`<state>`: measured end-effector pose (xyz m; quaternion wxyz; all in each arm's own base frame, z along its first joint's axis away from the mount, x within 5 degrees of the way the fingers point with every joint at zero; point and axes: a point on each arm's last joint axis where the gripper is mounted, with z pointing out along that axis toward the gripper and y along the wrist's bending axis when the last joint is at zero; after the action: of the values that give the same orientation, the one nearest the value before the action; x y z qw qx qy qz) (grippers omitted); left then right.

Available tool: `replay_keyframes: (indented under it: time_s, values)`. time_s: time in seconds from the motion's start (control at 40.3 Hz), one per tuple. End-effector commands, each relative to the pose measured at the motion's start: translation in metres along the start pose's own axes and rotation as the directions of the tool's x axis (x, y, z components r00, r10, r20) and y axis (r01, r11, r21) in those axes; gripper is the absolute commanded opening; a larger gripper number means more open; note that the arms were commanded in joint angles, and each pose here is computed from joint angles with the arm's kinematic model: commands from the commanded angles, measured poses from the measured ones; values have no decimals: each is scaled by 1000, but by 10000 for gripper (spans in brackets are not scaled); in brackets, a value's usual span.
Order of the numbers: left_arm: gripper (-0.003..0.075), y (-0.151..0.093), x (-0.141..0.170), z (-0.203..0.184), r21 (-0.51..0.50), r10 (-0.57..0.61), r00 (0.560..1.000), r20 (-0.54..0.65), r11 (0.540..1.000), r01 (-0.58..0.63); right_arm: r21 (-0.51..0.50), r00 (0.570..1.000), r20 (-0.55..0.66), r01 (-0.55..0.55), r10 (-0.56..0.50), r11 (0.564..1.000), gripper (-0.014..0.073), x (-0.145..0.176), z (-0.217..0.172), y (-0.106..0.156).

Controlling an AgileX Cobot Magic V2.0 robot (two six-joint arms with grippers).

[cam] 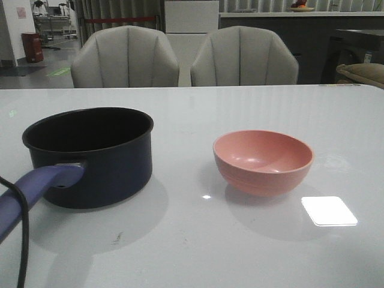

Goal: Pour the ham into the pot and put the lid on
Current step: 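Lift the glass lid and carry it over the saucepan with the left gripper, then lower the lid onto the saucepan and release it with the left gripper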

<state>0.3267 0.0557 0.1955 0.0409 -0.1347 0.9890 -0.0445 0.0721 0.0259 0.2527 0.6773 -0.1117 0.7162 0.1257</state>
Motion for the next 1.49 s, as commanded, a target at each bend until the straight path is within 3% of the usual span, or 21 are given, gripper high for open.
replay_keyframes:
  time_s: [0.0, 0.372, 0.546, 0.794, 1.067, 1.315, 1.464]
  values:
    - [275, -6, -2, -25, 36, -8, 995, 103, 999, 5, 26, 995, 95, 1, -4, 1000, 142, -16, -1, -2]
    - [275, -10, 3, -66, 55, -6, 967, 254, 998, -8, 26, 995, 95, 1, -4, 1000, 142, -16, -1, -2]
    - [275, -20, 1, -107, 69, 15, 932, 363, 997, -44, 26, 995, 95, 1, -4, 1000, 142, -16, -1, -2]
    - [275, -83, 7, -156, 90, 179, 862, 474, 964, -250, 26, 995, 95, 1, -4, 1000, 142, -16, -1, -2]
    - [275, -157, 31, -156, 102, 368, 777, 511, 871, -480, 26, 995, 95, 1, -4, 1000, 142, -16, -1, -2]
    - [275, -206, 35, -135, 101, 486, 751, 447, 807, -582, 26, 995, 95, 1, -4, 1000, 142, -16, -1, -2]
    - [275, -217, 27, -128, 101, 525, 769, 365, 799, -593, 26, 995, 95, 1, -4, 1000, 142, -16, -1, -2]
